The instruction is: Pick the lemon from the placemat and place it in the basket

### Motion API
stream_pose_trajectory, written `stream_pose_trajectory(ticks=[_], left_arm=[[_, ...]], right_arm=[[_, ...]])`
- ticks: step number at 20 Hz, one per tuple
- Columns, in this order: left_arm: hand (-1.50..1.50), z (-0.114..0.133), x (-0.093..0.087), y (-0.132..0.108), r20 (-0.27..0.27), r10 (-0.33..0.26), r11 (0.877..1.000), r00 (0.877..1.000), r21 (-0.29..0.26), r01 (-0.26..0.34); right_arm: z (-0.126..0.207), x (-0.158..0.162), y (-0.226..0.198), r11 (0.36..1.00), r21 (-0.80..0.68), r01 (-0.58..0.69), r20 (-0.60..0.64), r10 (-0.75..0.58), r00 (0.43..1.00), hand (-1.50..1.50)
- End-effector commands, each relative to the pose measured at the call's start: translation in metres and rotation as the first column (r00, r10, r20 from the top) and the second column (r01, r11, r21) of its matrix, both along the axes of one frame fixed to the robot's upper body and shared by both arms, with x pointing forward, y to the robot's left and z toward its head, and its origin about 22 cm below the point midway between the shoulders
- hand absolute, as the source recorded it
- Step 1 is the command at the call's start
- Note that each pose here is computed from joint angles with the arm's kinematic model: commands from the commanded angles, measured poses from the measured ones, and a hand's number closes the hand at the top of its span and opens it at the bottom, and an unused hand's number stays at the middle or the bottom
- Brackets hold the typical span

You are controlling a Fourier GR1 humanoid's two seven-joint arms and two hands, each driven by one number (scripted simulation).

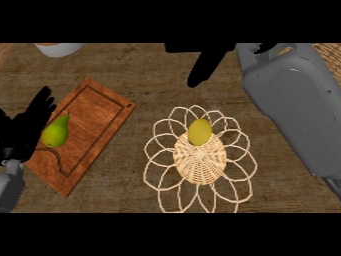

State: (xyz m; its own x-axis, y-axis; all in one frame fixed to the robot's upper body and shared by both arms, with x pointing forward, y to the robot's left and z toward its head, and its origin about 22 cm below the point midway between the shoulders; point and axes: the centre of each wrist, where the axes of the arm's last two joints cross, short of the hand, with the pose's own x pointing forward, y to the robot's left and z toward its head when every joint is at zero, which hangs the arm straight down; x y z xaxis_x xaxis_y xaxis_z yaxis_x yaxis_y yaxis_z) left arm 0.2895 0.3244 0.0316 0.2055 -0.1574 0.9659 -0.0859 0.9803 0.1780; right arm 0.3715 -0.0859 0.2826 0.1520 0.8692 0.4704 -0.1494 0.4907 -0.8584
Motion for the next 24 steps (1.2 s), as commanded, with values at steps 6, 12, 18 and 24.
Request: stream_pose_trajectory(ticks=[6,12,18,24], left_arm=[[0.00,-0.010,-0.009,0.000,-0.005,0.017,1.000,1.000,0.006,-0.017],[0.00,-0.001,-0.005,0.011,0.004,-0.006,1.000,1.000,-0.003,0.006],[0.00,0.009,0.002,-0.009,0.002,-0.028,1.000,1.000,0.000,0.028],[0.00,0.010,0.004,-0.007,0.024,-0.029,1.000,0.999,0.001,0.029]], right_arm=[[-0.005,-0.064,-0.025,0.997,0.073,0.009,-0.111,0.000,0.994,-1.50],[-0.028,-0.097,-0.069,0.990,0.136,0.034,0.008,-0.036,0.999,-1.50],[-0.083,-0.108,-0.061,0.988,0.142,0.056,0.060,-0.065,0.996,-1.50],[-0.142,-0.100,-0.051,0.988,0.140,0.067,0.100,-0.081,0.992,-1.50]])
